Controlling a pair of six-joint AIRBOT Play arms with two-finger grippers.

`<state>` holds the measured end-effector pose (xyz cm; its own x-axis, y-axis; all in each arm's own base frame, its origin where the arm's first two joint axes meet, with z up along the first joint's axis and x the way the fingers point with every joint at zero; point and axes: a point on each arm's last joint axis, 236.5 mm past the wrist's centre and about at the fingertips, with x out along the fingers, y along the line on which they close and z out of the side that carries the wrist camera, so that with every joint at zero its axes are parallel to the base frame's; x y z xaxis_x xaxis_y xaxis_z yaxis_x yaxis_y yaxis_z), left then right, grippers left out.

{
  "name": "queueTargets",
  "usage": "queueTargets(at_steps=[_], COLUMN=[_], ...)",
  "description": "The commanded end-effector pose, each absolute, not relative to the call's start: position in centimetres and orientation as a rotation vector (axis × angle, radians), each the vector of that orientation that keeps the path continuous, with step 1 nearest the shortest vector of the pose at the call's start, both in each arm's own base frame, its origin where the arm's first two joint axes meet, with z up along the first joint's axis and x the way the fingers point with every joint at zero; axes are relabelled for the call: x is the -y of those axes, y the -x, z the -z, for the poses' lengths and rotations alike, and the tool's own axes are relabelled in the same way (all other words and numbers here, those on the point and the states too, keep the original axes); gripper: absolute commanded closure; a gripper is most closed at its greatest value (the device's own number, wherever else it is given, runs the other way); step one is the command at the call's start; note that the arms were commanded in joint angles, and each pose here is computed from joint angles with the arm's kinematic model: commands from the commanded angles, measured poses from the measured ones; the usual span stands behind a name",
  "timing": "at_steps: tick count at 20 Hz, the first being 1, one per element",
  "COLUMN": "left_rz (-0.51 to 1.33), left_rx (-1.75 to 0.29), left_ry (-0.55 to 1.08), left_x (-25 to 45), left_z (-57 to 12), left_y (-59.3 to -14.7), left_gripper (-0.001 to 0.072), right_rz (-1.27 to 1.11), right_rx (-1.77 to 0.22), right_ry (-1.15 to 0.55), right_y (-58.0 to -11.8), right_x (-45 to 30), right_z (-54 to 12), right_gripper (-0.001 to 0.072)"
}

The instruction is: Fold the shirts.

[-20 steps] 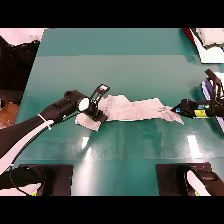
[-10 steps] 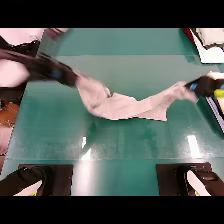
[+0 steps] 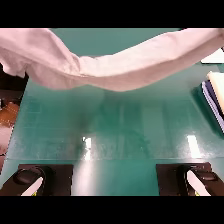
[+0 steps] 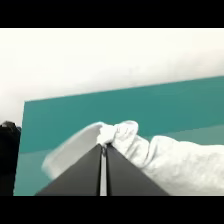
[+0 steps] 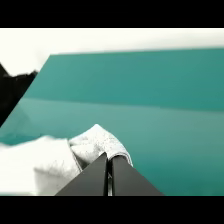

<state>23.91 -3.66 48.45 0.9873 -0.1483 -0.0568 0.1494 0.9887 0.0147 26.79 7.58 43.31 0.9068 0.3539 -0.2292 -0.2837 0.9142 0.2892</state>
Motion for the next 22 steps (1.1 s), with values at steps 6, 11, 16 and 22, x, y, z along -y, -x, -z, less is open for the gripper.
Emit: queueTargets(at_steps=[6, 11, 16, 22], left_rz=[0.122, 0.124, 0.163, 0.174], left_rx=[-0.368, -0.863, -1.137, -1.183], left_ry=[-0.056, -0.143, -0.163, -0.155], left_x=[3.8, 5.8, 7.7, 8.3], left_z=[-40.3, -22.1, -7.2, -5.2], left_y=[-26.4, -32.7, -34.6, -35.1], left_gripper=[0.0682, 0.0681, 0.0681, 0.0681], right_rz=[-0.156, -0.143, -0.185, -0.267], right_rx=[-0.634, -1.175, -1.228, -1.095], right_ry=[-0.278, -0.331, -0.443, -0.513], right_y=[-27.2, -32.1, -39.8, -44.6], right_x=[-4.2, -3.3, -4.1, -3.8], right_z=[-37.8, -22.8, -11.9, -12.6], right_gripper=[0.0702, 0.0700, 0.0699, 0.0140])
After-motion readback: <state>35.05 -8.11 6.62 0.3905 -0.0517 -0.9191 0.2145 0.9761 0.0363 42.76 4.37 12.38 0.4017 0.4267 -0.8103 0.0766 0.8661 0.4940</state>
